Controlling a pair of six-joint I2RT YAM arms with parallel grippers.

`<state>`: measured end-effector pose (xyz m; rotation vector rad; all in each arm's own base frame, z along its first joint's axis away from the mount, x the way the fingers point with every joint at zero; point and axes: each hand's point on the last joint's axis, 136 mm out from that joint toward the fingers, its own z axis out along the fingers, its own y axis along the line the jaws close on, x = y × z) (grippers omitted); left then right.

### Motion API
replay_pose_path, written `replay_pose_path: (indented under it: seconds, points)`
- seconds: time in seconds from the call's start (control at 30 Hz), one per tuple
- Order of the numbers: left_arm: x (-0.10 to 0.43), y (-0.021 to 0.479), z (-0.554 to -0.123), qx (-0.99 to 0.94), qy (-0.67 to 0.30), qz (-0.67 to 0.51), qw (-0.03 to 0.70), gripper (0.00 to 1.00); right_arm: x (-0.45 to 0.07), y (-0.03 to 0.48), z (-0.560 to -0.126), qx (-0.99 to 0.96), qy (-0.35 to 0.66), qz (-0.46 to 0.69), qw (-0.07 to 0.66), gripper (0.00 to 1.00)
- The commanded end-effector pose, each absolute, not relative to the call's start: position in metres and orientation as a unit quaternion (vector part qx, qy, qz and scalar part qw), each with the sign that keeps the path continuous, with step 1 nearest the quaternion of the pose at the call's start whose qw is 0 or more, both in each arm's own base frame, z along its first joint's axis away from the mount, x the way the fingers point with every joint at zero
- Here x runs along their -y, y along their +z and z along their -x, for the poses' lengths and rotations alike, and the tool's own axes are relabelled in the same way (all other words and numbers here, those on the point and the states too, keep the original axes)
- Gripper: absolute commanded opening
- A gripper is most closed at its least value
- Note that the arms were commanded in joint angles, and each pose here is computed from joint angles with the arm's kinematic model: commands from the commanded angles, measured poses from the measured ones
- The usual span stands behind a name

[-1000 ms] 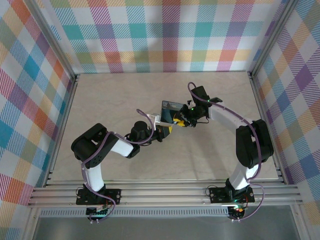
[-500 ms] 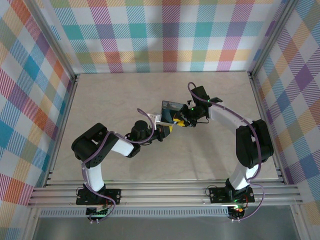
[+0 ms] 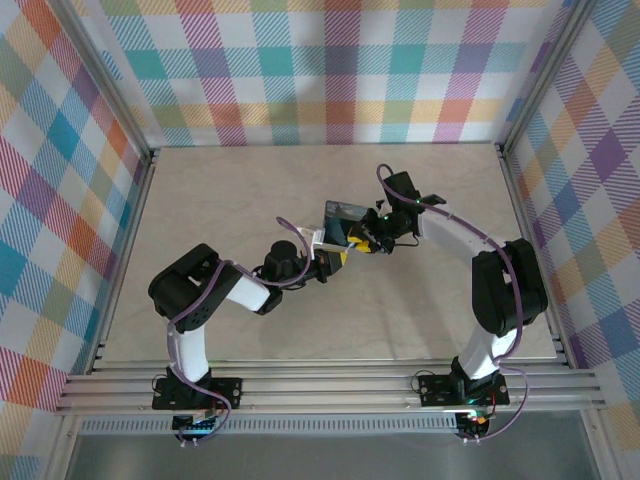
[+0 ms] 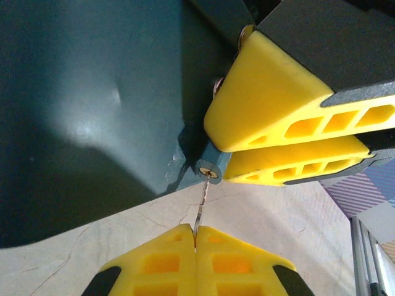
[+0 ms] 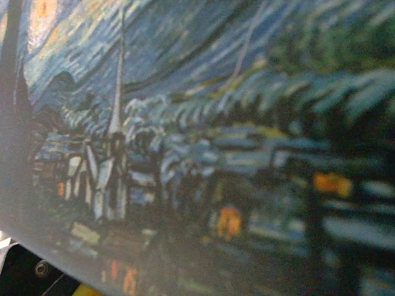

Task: Unlock the padlock with the key

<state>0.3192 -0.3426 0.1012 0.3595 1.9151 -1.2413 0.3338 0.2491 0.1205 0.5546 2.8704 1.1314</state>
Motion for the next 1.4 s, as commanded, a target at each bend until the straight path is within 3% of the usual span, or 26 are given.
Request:
replay_pose_path:
  seconds: [0.0,1.37]
  points:
    - [0.352,0.119,-0.316,-0.724,-0.515,-0.176,0.424,0.00,-0.255,0.135,-0.325,-0.910,0.383,-0.156,-0.005,0.00]
    - [0.341,0.125,-0.346,-0.722,-0.554,-0.107,0.401,0.00,-0.258,0.137,-0.308,-0.919,0.379,-0.098,-0.047,0.00]
